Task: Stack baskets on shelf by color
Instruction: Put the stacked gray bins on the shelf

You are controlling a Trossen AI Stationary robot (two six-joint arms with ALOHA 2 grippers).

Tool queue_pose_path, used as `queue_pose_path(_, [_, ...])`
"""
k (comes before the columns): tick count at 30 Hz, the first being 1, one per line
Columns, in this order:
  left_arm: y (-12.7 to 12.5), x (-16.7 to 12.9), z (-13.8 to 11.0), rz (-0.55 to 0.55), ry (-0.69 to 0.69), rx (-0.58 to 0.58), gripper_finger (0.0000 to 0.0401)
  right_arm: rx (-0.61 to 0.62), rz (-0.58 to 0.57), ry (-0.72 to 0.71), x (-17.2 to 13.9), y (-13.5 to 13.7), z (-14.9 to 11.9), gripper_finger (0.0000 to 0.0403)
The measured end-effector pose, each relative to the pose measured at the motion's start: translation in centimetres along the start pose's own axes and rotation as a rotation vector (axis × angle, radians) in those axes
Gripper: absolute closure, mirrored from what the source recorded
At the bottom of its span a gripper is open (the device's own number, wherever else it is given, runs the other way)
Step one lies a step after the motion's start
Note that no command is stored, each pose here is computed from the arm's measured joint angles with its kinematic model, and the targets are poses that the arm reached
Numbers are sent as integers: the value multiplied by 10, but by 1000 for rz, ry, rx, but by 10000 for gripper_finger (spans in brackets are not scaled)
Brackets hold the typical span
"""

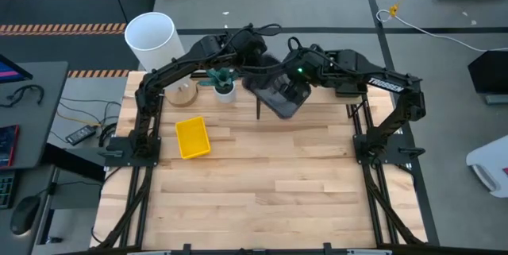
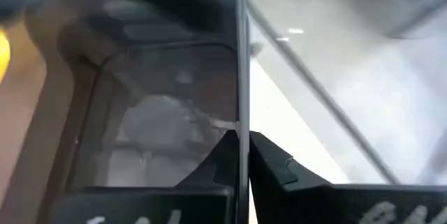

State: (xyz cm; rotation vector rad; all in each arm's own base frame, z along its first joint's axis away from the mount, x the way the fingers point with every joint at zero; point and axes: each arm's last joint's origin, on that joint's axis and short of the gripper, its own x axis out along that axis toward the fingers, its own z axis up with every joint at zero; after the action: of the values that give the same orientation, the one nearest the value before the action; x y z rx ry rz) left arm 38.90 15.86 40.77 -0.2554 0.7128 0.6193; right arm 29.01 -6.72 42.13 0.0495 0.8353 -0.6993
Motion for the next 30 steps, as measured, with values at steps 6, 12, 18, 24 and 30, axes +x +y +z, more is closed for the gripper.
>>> queue_pose_path(6, [0, -1, 3, 2, -30, -85, 202, -6, 16, 9, 0, 2, -1, 385])
queue_pose_path(12, [0, -11, 4, -10, -35, -79, 134, 1, 1, 68, 0, -1, -7, 385])
queue_pose_path(18, [2, -41, 7, -38, -86, -36, 146, 75, -25, 105, -11, -19, -14, 385])
queue_pose_path(24, [-2, -69, 9, -53, -156, 13, 171, 240, -57, 122, -30, -49, -24, 385])
queue_pose_path(30, [-19, -76, 6, -38, -187, 117, 194, 367, -125, 133, -45, -70, -35, 385])
